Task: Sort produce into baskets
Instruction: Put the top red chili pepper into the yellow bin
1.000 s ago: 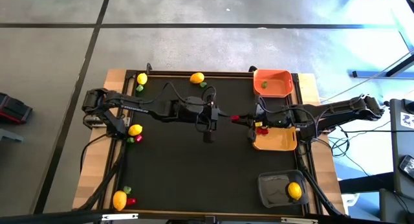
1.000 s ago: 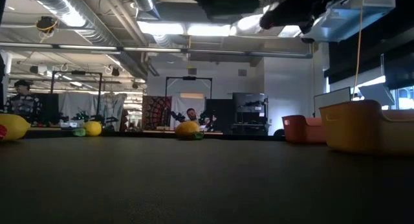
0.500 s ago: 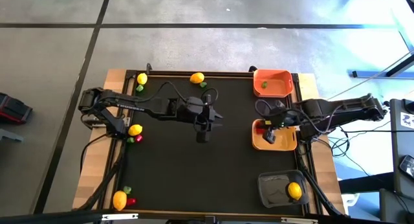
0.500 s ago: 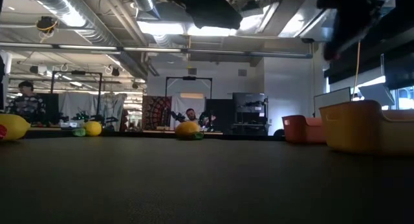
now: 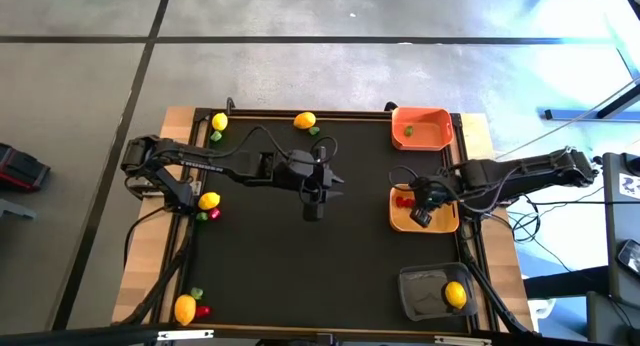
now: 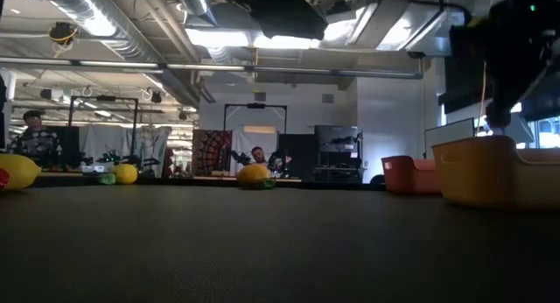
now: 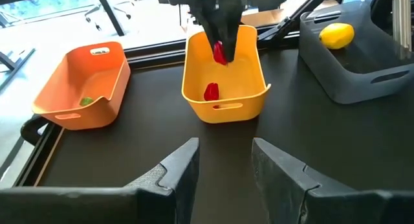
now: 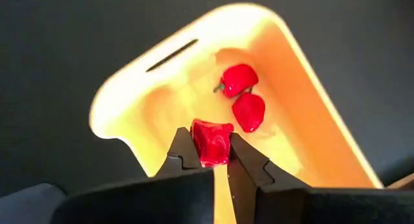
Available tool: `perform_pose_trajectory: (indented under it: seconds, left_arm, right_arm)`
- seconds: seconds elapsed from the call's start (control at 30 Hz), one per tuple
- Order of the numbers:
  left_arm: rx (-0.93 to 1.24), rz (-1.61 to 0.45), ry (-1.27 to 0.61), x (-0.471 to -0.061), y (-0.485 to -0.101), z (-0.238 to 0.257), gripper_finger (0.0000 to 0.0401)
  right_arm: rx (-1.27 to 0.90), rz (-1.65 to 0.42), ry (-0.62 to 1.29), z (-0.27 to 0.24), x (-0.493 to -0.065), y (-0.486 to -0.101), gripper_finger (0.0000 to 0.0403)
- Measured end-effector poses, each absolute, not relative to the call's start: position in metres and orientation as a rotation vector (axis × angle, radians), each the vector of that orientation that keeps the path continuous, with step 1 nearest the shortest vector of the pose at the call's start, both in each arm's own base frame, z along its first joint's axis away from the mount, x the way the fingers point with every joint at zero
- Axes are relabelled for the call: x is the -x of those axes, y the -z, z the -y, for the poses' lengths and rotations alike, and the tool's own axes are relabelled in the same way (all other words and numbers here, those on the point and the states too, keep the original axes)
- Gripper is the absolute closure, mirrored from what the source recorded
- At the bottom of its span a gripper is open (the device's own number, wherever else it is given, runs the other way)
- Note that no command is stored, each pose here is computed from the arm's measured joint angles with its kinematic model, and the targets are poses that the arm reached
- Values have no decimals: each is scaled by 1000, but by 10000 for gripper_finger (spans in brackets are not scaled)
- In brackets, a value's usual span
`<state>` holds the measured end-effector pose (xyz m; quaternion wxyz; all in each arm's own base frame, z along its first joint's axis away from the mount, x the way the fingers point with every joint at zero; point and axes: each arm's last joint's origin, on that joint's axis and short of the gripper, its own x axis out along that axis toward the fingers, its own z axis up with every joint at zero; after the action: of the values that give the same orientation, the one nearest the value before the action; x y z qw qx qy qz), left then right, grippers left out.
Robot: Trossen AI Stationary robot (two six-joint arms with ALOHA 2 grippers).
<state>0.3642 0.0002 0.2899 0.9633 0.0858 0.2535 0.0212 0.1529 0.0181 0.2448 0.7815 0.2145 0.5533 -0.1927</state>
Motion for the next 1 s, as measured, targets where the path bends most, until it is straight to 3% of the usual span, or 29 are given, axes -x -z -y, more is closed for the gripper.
perform_pose_trajectory:
  seconds: [0.53,1.0]
  left_arm:
    - [-181,-513,-41,-364,-290,0,262]
    - [-182,-513,-41,-364,-290,0,262]
  right_arm:
    - [-550,-1182,421,-19,-150,-182,391]
    - [-565,-1143,447,-17,-147,-158,383]
